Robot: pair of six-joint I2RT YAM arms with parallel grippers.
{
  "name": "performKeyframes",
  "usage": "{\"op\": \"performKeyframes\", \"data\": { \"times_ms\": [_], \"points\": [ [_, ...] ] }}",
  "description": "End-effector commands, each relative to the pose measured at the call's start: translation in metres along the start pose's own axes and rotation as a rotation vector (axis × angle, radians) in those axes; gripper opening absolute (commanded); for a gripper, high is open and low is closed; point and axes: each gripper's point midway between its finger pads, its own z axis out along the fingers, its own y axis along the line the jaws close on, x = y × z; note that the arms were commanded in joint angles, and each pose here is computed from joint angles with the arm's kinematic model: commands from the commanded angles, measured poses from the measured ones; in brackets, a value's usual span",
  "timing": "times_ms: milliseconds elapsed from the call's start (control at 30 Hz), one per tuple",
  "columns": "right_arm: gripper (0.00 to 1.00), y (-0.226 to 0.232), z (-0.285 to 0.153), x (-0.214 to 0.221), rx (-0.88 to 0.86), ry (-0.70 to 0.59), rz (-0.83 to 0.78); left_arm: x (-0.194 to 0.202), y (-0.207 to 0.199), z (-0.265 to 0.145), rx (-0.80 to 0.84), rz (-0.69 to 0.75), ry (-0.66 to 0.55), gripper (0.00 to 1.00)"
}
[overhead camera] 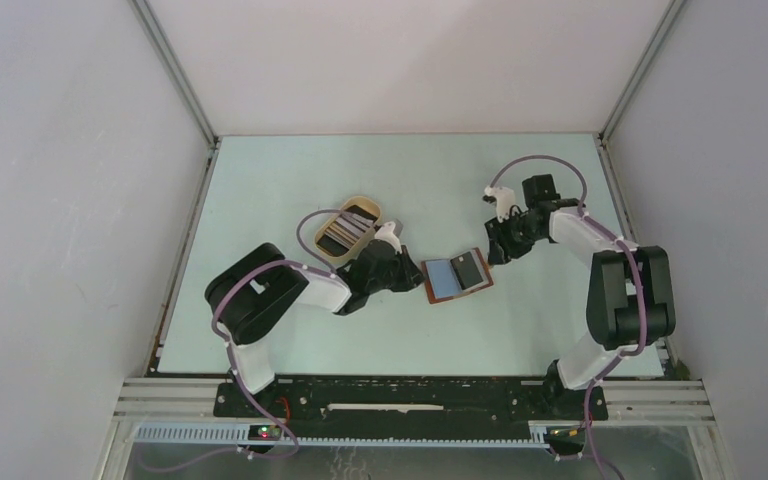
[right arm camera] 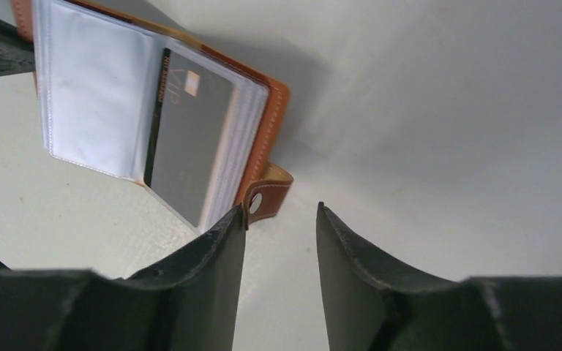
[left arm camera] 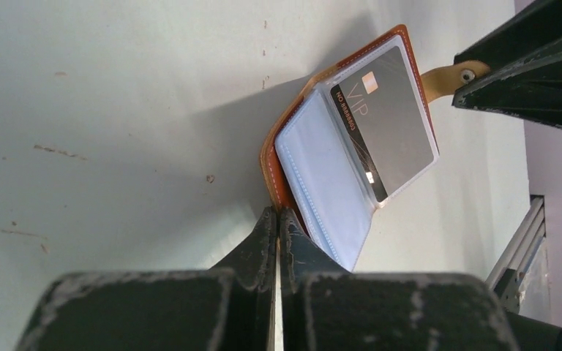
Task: Put the credit cards into the card holder
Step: Open the card holder at the center of the board.
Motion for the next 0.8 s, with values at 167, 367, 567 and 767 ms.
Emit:
{"op": "performKeyframes", "data": {
  "times_ms": [167, 367, 567, 767],
  "points": [
    [0.61, -0.005, -0.074, -0.051, 0.08, -0.252, -0.092, -0.02, -0.026, 0.0, 0.044, 0.132, 0.014, 0.0],
    [0.54, 0.082, -0.103, -0.06, -0.28, -0.496, -0.34, -0.021, -0.04, 0.0, 0.106, 0.175, 0.026, 0.0],
    [0.2, 0.098, -0.034, -0.045, -0.288, -0.239, -0.334, -0.02, -0.046, -0.002, 0.148, 0.197, 0.019, 0.0],
    [0.04, 0.064, 0.01, -0.027, -0.132, -0.003, -0.237, -0.017, -0.04, -0.001, 0.132, 0.198, 0.018, 0.0]
  ]
}}
